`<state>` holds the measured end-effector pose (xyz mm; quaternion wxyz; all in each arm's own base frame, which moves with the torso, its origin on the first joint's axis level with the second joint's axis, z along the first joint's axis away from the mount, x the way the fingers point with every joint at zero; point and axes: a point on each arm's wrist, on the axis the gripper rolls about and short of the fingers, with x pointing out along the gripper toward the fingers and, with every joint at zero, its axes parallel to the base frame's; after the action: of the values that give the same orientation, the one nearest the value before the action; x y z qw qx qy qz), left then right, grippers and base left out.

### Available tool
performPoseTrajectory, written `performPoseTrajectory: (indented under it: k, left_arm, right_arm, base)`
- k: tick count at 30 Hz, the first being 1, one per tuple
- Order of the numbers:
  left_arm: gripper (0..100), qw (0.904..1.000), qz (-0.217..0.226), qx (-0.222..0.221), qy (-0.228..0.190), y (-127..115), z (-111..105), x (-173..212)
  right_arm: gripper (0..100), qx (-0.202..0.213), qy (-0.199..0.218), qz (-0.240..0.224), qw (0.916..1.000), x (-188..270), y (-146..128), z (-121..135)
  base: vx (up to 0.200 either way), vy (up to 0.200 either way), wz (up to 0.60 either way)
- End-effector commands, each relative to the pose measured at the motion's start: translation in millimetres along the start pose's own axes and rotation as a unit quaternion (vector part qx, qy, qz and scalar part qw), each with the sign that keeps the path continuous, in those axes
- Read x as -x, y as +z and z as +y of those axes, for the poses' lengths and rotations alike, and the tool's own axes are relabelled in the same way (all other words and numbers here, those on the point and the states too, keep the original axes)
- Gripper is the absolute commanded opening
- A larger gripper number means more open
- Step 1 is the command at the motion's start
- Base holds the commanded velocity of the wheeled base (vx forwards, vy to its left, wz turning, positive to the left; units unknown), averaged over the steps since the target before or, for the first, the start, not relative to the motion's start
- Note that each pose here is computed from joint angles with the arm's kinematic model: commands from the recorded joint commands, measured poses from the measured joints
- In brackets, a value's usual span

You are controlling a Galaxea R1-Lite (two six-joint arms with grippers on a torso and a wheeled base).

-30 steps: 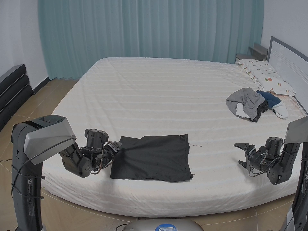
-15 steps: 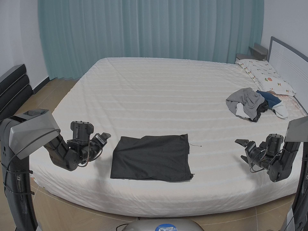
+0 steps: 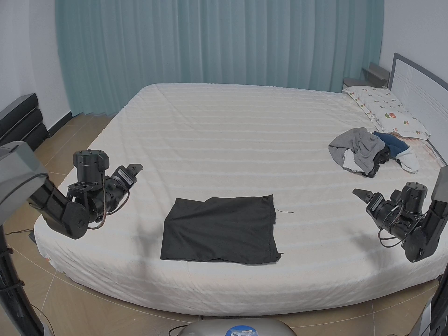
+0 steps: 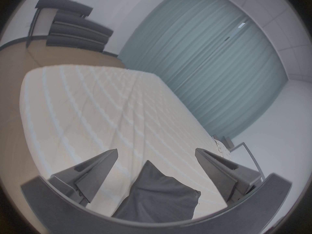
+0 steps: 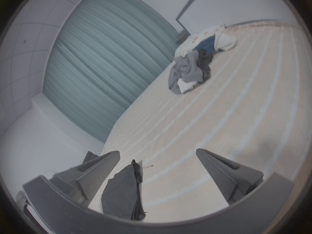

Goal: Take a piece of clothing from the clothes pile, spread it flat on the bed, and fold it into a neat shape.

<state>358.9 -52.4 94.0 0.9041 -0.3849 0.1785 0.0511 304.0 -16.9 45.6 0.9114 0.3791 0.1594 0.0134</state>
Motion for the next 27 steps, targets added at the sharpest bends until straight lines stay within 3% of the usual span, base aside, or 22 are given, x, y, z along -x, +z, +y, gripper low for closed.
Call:
performPoseTrajectory:
  k: [1,4,7,8,9,12,18,24,25,27]
  left_arm:
    - [100,0.9889,-0.066,-0.102,-0.086,21.3,-42.2,99.2]
    - [100,0.9808,-0.1,-0.147,-0.08,25.2,-47.3,117.5]
    - [100,0.974,-0.139,-0.169,-0.058,27.9,-44.0,138.7]
    - [100,0.974,-0.139,-0.169,-0.058,27.9,-44.0,138.7]
    - [100,0.9689,-0.161,-0.179,-0.059,30.6,-41.3,156.5]
    - [100,0.9574,-0.193,-0.202,-0.072,32.8,-32.4,194.4]
    - [100,0.937,-0.247,-0.234,-0.077,32.2,-11.4,249.9]
    - [100,0.9095,-0.318,-0.26,-0.061,30.0,7.9,301.5]
    - [100,0.9009,-0.335,-0.27,-0.059,28.3,14.3,315.6]
    - [100,0.8956,-0.345,-0.275,-0.058,26.1,20.5,327.5]
  right_arm:
    - [100,0.086,0.052,-0.093,0.9906,91.0,26.9,51.2]
    - [100,0.132,0.067,-0.118,0.9819,128.2,29.0,64.6]
    - [100,0.186,0.077,-0.135,0.9703,162.1,26.6,72.5]
    - [100,0.186,0.077,-0.135,0.9703,162.1,26.6,72.5]
    - [100,0.208,0.094,-0.155,0.9613,183.5,26.7,79.6]
    - [100,0.241,0.127,-0.168,0.9473,221.1,21.3,90.1]
    - [100,0.307,0.12,-0.166,0.9295,279.6,-2.2,83.6]
    - [100,0.318,0.126,-0.143,0.9289,328.6,-25.5,75.1]
    - [100,0.318,0.132,-0.141,0.9283,340.1,-29.9,73.6]
    - [100,0.319,0.141,-0.14,0.9266,349.4,-33.9,71.3]
  base:
    - [0.0,0.0,0.0]
    - [0.0,0.0,0.0]
    - [0.0,0.0,0.0]
    - [0.0,0.0,0.0]
    - [0.0,0.0,0.0]
    - [0.0,0.0,0.0]
    - [0.0,0.0,0.0]
    - [0.0,0.0,0.0]
    - [0.0,0.0,0.0]
    - [0.0,0.0,0.0]
